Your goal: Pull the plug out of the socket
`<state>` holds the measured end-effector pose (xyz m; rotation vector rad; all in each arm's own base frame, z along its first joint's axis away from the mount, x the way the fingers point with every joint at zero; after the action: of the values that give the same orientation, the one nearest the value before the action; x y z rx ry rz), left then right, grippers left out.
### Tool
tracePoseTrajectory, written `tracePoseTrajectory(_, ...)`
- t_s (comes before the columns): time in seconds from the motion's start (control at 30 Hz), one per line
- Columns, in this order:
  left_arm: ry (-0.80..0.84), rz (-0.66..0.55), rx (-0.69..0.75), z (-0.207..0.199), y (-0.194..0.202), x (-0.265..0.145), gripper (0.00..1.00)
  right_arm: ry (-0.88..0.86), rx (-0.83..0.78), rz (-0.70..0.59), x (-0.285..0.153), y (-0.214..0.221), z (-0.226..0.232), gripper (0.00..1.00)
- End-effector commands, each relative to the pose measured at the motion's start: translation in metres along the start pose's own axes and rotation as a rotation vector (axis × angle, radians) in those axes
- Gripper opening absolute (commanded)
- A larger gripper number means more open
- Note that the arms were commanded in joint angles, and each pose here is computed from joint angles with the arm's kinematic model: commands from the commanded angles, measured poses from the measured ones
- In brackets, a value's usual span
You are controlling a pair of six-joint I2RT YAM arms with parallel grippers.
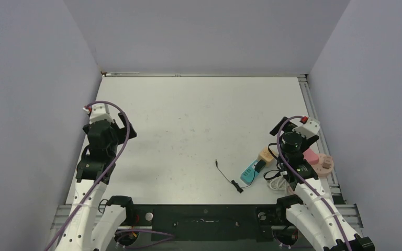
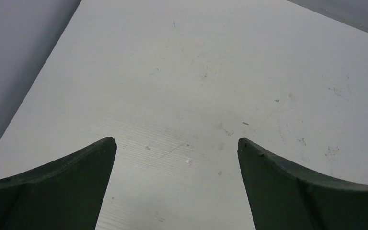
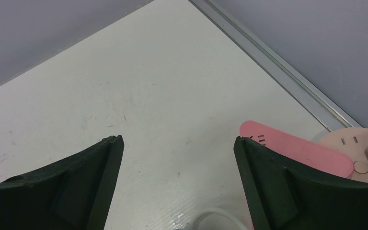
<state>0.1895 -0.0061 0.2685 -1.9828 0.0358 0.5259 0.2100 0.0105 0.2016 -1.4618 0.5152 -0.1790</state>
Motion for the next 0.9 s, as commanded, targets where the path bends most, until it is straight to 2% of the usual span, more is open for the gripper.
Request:
tracePoseTrajectory(0.0, 0.021, -0.031, -0.017, -0.005, -0.011, -0.002, 0.96, 0.008, 0.047, -0.063, 0.0, -0.021, 0.003, 0.9)
tracePoseTrajectory(0.33, 0.09, -0.006, -0.016, -0.017, -0.015, 0.002, 0.96, -0.034, 0.071, -0.03, -0.012, -0.032, 0.002, 0.9)
tracePoseTrajectory(0.57, 0.33, 0.007, 0.018, -0.067, -0.05, -0.001, 0.96, -0.107, 0.043, 0.176, -0.031, -0.03, 0.003, 0.9)
tracePoseTrajectory(0.7, 0.394, 0.09, 0.051, -0.072, -0.028, 0.018, 0.96, -0.124, 0.075, 0.301, -0.047, -0.025, 0.0, 0.9)
tracePoseTrajectory(0.8, 0.368, 0.201, 0.075, -0.068, 0.001, 0.027, 0.96, -0.117, 0.094, 0.385, -0.058, -0.017, -0.005, 0.9)
tracePoseTrajectory(0.87, 0.372, 0.233, 0.12, -0.07, 0.013, 0.026, 0.96, -0.113, 0.095, 0.436, -0.063, -0.009, -0.007, 0.9)
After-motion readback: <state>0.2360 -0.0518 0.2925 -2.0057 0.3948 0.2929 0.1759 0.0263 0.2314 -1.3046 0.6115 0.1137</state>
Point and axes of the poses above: each gripper's point midway between its finger pads, its own x axis out along the fingers, its own z axis along the line the jaws close on, y = z × x, the point moved 9 cm from there along -x, back along the fingers, and after that the axes turned 11 degrees about -x, right-handed, at the moved point
